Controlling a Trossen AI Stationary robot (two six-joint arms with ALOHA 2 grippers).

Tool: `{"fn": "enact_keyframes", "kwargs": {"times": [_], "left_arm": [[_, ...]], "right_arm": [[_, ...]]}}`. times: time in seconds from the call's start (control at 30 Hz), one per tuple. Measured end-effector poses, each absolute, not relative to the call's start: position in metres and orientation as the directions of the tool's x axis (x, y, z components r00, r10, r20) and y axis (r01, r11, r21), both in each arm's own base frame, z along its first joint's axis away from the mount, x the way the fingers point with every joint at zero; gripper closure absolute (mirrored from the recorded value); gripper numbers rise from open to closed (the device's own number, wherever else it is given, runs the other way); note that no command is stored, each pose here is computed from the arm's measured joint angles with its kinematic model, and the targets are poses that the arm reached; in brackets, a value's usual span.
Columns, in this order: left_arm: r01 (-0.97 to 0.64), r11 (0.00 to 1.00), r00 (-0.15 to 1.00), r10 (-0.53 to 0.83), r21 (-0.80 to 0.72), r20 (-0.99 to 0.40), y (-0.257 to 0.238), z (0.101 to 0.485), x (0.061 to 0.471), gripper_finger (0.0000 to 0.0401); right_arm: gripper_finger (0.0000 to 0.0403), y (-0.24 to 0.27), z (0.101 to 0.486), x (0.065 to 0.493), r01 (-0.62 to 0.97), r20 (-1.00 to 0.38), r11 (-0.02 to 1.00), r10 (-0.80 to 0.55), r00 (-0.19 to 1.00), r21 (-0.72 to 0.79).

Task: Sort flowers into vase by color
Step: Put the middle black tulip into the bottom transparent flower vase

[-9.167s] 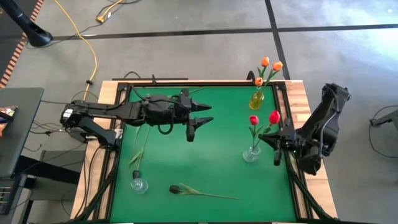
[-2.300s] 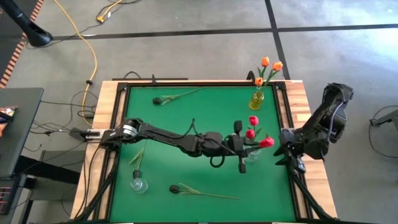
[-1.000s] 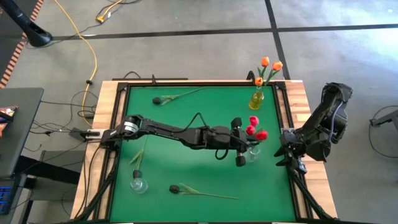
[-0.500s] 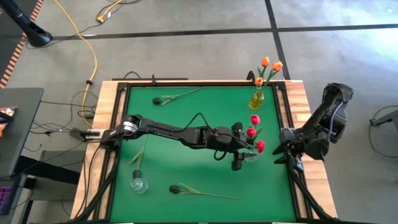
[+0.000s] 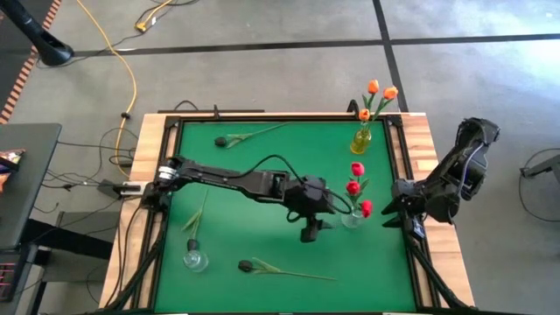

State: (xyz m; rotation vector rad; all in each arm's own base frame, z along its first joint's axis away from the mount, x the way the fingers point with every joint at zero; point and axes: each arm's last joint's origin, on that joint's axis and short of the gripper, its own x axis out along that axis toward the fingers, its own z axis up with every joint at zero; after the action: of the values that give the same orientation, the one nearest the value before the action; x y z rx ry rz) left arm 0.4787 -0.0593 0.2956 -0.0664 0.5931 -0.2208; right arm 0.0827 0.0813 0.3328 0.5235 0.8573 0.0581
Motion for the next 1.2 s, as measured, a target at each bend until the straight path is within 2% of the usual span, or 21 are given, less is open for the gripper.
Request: {"fn": "enact_keyframes", "kwargs": {"times": [0.2,0.37,0.53,0.73,0.97,1.03,1.2], "left_arm": [[0.189,0.976,0.698,-0.209,-0.105,-0.685,-0.055,0.309,0.450,0.0202],[0.139,0.981,0.549,-0.188,-0.133,-0.815,-0.050,0.326,0.412,0.0202],[-0.001,0.997,0.348,-0.071,-0.076,-0.935,-0.036,0.335,0.372,0.0202],[-0.177,0.979,0.086,0.114,0.097,-0.990,-0.010,0.340,0.337,0.0202],[-0.413,0.908,0.057,0.107,0.074,-0.993,0.020,0.333,0.298,0.0202],[-0.504,0.859,0.011,0.109,0.089,-0.994,0.029,0.320,0.278,0.0202],[-0.740,0.671,0.046,-0.033,-0.056,-0.998,0.040,0.274,0.230,0.0202]], "right_arm": [[0.0173,0.080,0.333,0.084,0.175,-0.706,0.869,0.241,0.666,0.462],[0.0173,0.078,0.333,0.085,0.186,-0.707,0.867,0.233,0.668,0.462],[0.0173,0.078,0.333,0.085,0.187,-0.708,0.868,0.232,0.667,0.460],[0.0173,0.078,0.333,0.085,0.187,-0.708,0.868,0.231,0.667,0.460],[0.0173,0.078,0.333,0.086,0.195,-0.698,0.870,0.211,0.684,0.453],[0.0173,0.078,0.333,0.086,0.195,-0.696,0.870,0.208,0.687,0.453],[0.0173,0.076,0.333,0.087,0.206,-0.700,0.874,0.191,0.688,0.440]]}}
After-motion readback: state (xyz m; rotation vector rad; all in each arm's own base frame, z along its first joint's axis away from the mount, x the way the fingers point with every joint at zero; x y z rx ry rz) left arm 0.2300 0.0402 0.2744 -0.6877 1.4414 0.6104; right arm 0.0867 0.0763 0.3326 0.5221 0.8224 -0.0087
